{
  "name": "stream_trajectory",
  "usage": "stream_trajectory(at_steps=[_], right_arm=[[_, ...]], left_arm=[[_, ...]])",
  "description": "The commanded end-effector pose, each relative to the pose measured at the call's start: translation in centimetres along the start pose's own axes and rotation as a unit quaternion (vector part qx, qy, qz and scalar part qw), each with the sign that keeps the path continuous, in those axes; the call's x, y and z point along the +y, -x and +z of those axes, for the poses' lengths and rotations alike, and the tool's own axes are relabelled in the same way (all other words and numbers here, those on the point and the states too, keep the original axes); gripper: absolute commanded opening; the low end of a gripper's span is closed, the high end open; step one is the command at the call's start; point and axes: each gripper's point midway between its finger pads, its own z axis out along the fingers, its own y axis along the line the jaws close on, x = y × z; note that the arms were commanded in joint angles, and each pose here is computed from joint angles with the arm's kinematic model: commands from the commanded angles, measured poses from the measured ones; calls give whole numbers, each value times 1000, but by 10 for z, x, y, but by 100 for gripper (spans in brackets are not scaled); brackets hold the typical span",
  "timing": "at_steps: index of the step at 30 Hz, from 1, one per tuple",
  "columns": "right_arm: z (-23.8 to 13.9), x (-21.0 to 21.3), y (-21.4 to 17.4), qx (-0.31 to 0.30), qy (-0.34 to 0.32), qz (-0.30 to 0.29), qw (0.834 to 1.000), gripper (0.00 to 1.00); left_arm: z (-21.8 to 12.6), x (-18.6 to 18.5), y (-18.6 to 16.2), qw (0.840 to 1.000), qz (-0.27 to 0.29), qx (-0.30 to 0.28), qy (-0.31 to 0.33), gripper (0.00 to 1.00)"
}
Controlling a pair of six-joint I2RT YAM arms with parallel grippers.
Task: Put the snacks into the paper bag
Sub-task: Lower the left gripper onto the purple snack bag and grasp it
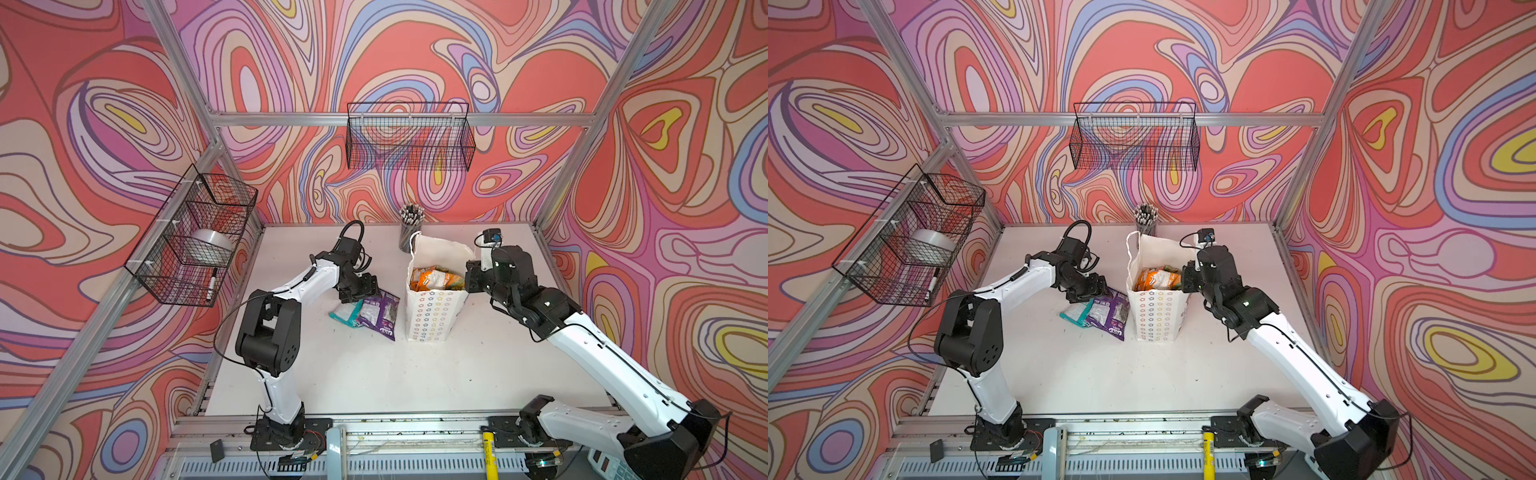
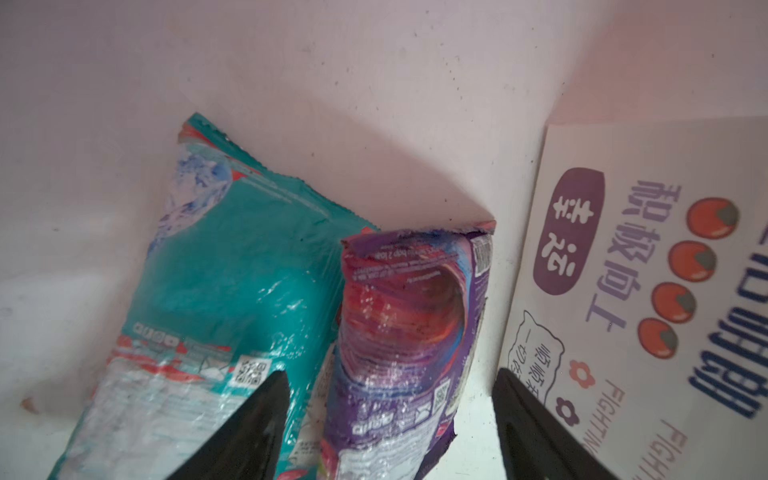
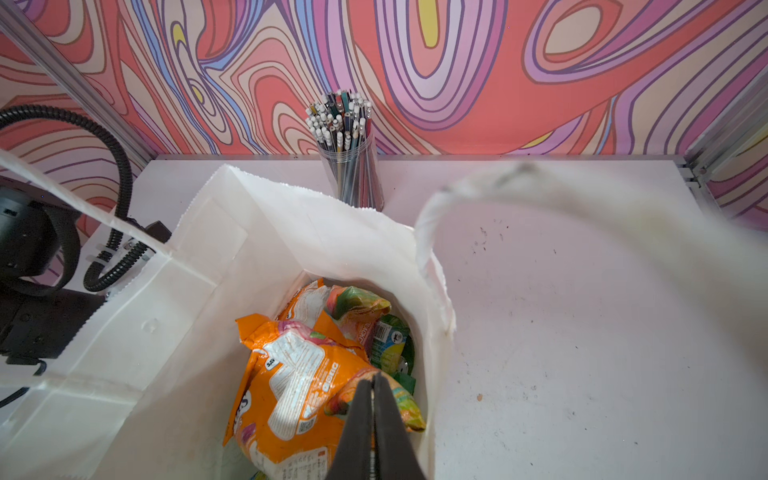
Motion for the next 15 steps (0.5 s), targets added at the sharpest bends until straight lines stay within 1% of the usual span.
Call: stream_trajectory(at_steps=[1, 8, 11, 15], right_arm=[[-2, -2, -5, 2, -3, -4, 1000, 0], [-2, -1, -5, 3, -1, -3, 1000, 0], [-1, -2, -5, 4, -5, -4, 1000, 0], [0, -1, -6, 5, -3, -4, 1000, 0]], left_arm=[[3, -10, 0, 1000, 11, 18, -22, 77], [16, -10, -5, 999, 9, 39, -22, 75], [20, -11, -5, 999, 6, 44, -20, 70], [25, -13, -3, 999, 5, 44, -15, 56]])
